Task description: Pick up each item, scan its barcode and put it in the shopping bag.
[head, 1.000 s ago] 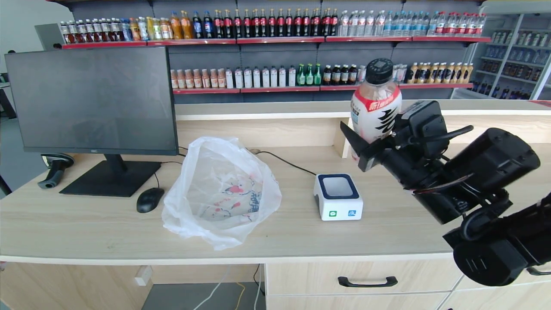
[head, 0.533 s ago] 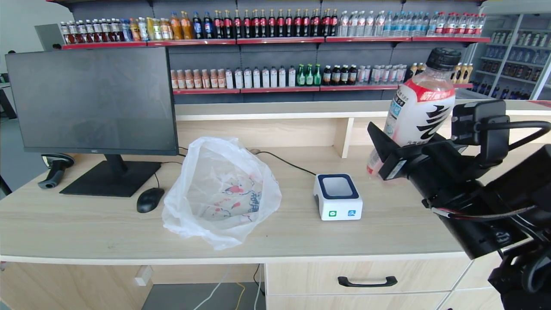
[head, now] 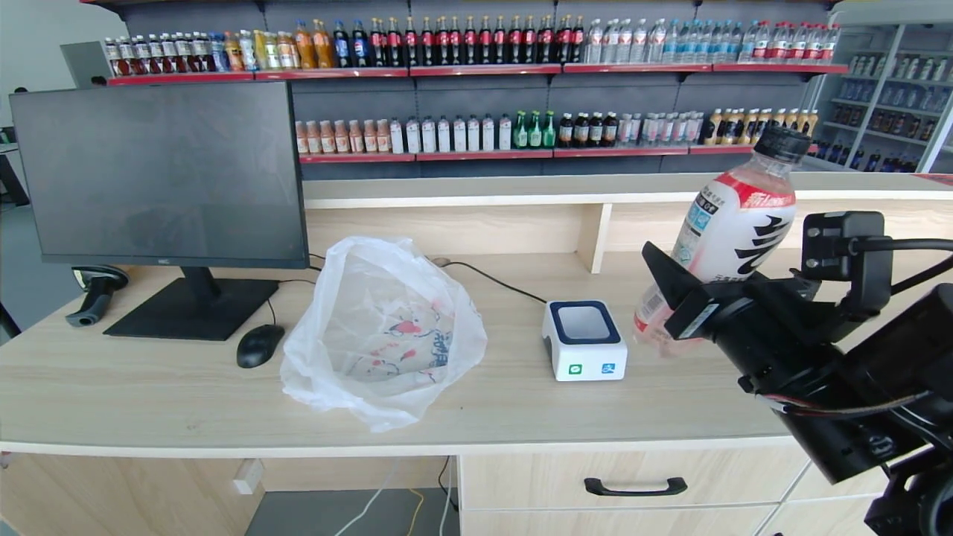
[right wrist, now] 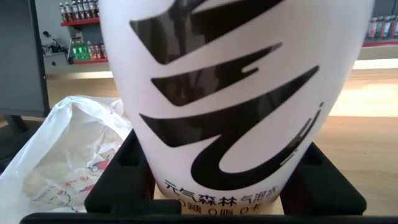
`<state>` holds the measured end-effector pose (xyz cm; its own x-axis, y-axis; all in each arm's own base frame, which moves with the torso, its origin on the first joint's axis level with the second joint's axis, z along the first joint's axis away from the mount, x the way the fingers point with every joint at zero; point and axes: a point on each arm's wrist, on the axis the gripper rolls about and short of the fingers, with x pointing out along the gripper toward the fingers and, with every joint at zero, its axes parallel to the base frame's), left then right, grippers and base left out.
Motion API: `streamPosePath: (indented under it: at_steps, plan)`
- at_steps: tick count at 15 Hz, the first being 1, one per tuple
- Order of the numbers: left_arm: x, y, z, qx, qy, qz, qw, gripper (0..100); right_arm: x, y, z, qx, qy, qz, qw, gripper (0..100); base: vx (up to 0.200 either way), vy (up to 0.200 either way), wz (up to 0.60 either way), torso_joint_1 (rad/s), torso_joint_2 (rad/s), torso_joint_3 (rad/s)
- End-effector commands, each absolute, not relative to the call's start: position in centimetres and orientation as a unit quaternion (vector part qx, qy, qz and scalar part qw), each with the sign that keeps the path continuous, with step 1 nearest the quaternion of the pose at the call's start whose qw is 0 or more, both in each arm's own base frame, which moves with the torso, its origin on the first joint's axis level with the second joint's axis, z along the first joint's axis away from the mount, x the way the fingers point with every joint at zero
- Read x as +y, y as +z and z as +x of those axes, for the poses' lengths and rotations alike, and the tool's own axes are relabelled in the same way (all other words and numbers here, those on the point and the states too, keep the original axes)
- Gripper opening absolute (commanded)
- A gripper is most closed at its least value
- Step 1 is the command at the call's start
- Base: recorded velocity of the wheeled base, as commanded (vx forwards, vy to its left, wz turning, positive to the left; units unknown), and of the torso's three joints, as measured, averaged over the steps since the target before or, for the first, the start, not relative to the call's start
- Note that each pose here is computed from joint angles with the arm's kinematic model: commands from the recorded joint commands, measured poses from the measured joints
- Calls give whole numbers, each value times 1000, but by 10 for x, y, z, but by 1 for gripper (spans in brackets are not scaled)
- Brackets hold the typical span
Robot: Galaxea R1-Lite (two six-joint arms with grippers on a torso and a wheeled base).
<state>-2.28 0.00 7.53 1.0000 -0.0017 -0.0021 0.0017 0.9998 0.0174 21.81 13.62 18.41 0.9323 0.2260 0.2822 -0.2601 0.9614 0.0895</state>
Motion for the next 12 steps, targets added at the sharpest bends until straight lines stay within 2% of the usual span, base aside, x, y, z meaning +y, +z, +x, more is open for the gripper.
streamPosePath:
  at_steps: [1,7,12]
  plan:
    - [0,75,-23,1,-1,8,1000,100,138,183,221,-135,123,57,981,0,-200,0,0,-2,2,2]
    - [0,75,-23,1,-1,8,1000,100,138,192,221,-155,121,54,979,0,0,0,0,0,0,0]
    - [0,75,-23,1,0,8,1000,100,136,193,218,-154,120,54,979,0,0,200,0,4,3,3]
